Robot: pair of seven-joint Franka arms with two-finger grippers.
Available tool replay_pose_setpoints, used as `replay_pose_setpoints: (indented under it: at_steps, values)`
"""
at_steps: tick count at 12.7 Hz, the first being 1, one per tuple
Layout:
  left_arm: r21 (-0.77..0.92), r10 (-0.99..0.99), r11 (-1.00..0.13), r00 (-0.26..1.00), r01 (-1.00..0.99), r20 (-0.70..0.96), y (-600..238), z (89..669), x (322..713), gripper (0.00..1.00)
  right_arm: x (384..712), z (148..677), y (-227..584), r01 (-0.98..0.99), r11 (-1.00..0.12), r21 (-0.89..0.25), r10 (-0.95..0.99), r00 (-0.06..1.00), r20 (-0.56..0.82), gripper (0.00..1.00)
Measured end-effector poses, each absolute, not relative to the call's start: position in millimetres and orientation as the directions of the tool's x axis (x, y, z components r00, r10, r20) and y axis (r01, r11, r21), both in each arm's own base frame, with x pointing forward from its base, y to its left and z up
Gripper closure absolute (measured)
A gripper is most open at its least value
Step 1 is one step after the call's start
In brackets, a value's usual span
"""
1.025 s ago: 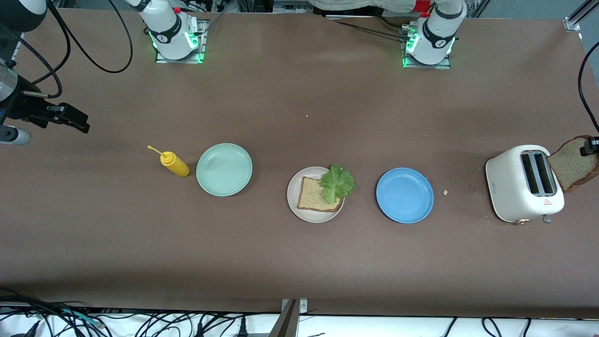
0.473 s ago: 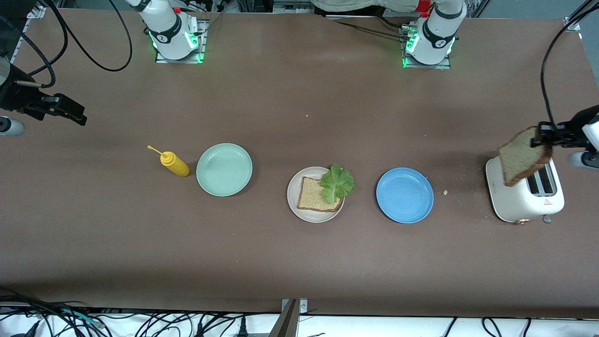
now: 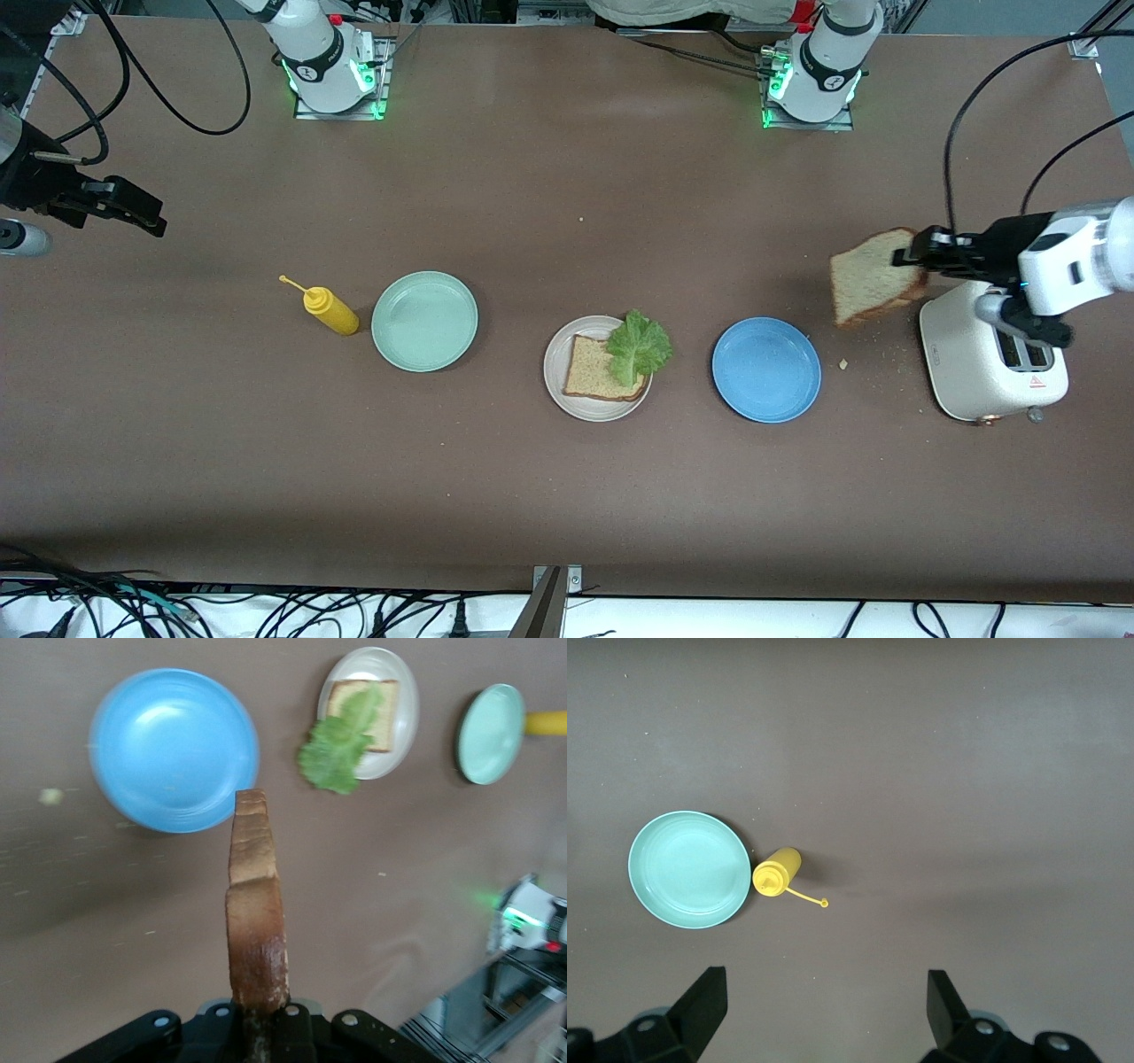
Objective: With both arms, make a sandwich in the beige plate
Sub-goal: 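Lift the bread slice out of the toaster toward the beige plate, then lower the bread slice onto the lettuce on the beige plate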
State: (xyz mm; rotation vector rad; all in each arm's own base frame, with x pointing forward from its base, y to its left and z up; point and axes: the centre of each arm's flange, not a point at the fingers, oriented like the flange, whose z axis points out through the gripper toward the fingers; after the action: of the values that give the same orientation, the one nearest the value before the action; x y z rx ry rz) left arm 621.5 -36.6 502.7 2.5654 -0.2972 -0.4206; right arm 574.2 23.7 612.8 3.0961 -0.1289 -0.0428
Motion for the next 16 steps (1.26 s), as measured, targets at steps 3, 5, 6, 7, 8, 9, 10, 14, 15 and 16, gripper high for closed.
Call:
replay_pose_setpoints:
  at_steps: [3,5,6,7,8,9,10,14,15,16]
  values:
    - [0.635,-0.313,-0.765,0.923,-0.106,-0.223,-75.6,474.3,635.9,0.92,574.2,612.5,25.0,-0.08,-0.996,0.043,-0.081,0.996,-0.027,0.0]
    - [0.684,-0.315,-0.724,0.927,-0.096,-0.203,-100.7,458.1,645.1,0.92,574.4,612.1,25.2,-0.08,-0.996,0.042,-0.081,0.996,-0.027,0.0]
    - [0.709,-0.313,-0.699,0.93,-0.089,-0.192,-114.3,450.1,649.5,0.92,574.5,611.7,25.3,-0.079,-0.996,0.042,-0.081,0.996,-0.028,0.0]
    - [0.731,-0.309,-0.678,0.933,-0.08,-0.184,-126.7,441.6,653.6,0.92,574.7,611.3,25.5,-0.079,-0.996,0.042,-0.08,0.996,-0.029,0.0]
    - [0.749,-0.303,-0.658,0.936,-0.071,-0.178,-138.7,432.9,657.3,0.92,574.8,610.9,25.4,-0.079,-0.996,0.042,-0.08,0.996,-0.03,0.0]
    - [0.763,-0.296,-0.644,0.939,-0.063,-0.172,-149.8,424.5,660.6,0.92,574.9,610.8,25.2,-0.079,-0.996,0.042,-0.081,0.996,-0.03,0.0]
    - [0.773,-0.289,-0.631,0.942,-0.055,-0.169,-160.5,415.2,663.4,0.92,574.9,610.8,25.0,-0.079,-0.996,0.042,-0.081,0.996,-0.03,0.0]
    - [0.829,-0.307,-0.558,0.939,-0.046,-0.155,-194.4,371.9,666.8,0.92,574.9,610.7,25.1,-0.079,-0.996,0.042,-0.08,0.996,-0.03,0.0]
    - [0.844,-0.327,-0.533,0.935,-0.063,-0.137,-200.4,357.5,664.7,0.92,574.9,610.7,25.1,-0.079,-0.996,0.042,-0.08,0.996,-0.03,0.0]
    - [0.863,-0.349,-0.498,0.93,-0.081,-0.114,-205.6,342.5,662.2,0.92,574.9,610.7,25.1,-0.079,-0.996,0.042,-0.08,0.996,-0.03,0.0]
